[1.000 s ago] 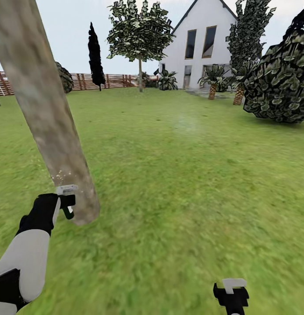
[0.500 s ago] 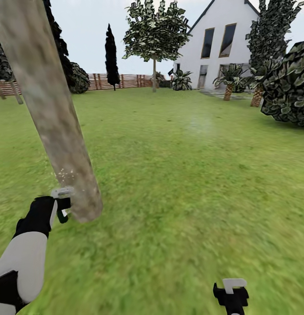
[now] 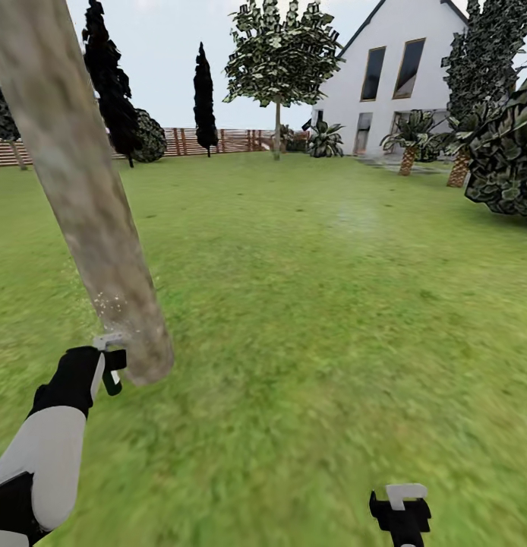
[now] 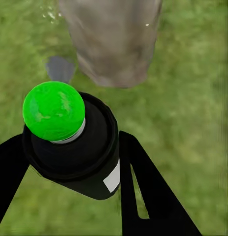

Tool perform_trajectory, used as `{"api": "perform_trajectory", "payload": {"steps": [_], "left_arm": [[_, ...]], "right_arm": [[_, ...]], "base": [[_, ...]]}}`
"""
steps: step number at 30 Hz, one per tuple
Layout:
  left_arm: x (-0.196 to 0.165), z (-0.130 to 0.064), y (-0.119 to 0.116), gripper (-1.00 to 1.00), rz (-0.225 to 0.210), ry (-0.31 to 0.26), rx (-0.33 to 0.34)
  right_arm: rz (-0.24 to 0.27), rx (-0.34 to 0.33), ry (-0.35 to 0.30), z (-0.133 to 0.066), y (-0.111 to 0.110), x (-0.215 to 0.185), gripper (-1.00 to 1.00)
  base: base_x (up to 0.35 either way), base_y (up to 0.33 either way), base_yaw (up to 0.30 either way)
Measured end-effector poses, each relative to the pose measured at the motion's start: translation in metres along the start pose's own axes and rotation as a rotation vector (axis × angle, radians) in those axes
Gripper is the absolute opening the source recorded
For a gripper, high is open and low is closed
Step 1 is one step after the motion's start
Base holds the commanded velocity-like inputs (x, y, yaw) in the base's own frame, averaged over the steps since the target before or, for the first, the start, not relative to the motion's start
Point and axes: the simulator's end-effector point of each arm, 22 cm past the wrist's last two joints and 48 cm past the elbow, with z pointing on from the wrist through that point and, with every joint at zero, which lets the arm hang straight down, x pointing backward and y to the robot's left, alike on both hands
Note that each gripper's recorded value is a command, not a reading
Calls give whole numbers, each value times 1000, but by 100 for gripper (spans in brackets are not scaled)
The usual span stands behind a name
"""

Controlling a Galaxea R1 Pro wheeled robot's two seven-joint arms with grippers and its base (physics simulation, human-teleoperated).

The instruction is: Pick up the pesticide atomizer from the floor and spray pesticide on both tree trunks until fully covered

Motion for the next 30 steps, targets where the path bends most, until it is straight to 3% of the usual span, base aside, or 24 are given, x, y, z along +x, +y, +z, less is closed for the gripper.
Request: {"api": "perform_trajectory", "payload": {"steps": [6, 10, 14, 16, 30], "left_arm": [[1, 0, 2, -100, -3, 2, -3], [15, 5, -1, -100, 1, 33, 3], [27, 10, 0, -100, 9, 56, 2], [30, 11, 6, -100, 11, 61, -7], [27, 9, 3, -100, 7, 52, -6]], "right_arm": [[0, -5, 0, 0, 2, 0, 100], [1, -12, 0, 0, 2, 0, 100], [-8, -128, 23, -6, 20, 19, 100], [-6, -158, -14, -8, 23, 17, 100], [-2, -161, -23, -9, 26, 15, 100]], "base": [[222, -210, 122], [229, -206, 273], [217, -209, 275], [138, -241, 146], [21, -271, 37]]}}
